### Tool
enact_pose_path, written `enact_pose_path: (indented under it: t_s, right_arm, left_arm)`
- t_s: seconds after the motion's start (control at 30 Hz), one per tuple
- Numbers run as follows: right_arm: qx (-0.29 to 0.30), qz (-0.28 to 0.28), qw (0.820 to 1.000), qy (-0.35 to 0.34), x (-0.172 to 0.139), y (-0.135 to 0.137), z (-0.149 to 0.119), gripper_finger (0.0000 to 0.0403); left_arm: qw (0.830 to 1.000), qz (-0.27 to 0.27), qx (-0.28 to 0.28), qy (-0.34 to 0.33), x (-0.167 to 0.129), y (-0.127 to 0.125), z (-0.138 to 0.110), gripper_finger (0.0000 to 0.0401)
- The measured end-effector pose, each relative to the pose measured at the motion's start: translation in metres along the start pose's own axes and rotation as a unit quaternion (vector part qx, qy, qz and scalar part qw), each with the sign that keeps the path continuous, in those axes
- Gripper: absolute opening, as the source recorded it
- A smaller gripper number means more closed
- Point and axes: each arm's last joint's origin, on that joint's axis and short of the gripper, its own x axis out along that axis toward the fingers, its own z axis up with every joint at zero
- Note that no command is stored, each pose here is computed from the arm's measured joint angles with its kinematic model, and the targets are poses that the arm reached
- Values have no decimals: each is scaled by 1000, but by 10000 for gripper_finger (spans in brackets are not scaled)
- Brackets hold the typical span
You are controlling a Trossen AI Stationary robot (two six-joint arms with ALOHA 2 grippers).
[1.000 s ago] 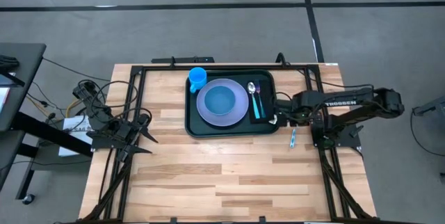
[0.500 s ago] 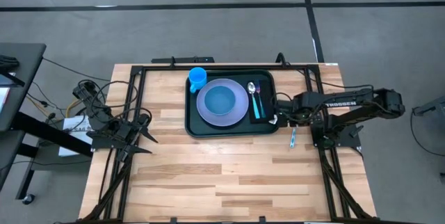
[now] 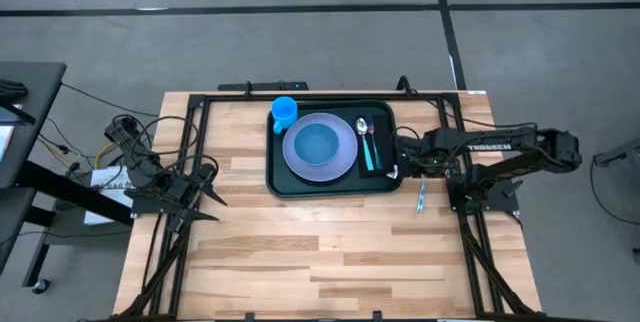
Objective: Set up tray
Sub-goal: Put the blue patterned table knife to the right of the purple fork on the black table napkin
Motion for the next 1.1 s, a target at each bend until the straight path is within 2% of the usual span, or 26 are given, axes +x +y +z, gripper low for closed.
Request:
enact_pose_path:
  t_s: [0.17,0.3,0.57,0.7,0.97,1.1]
  right_arm:
    - [3,28,999,18,20,-3,-2,136]
    - [25,24,999,29,34,-11,-6,134]
    - [30,26,999,31,36,-13,-5,129]
    - [34,28,998,34,36,-12,-4,104]
    - [34,37,998,32,36,-10,-3,15]
    - [34,39,998,31,36,-10,-3,20]
  left_arm:
    - [1000,-4,0,3,0,0,-1,180]
    - [1000,-4,0,3,0,0,-1,180]
    - [1000,-4,0,3,0,0,-1,180]
    - [1000,-4,0,3,0,0,-1,180]
    - [1000,-3,0,3,0,0,-1,180]
    - [1000,-3,-1,3,0,0,-1,180]
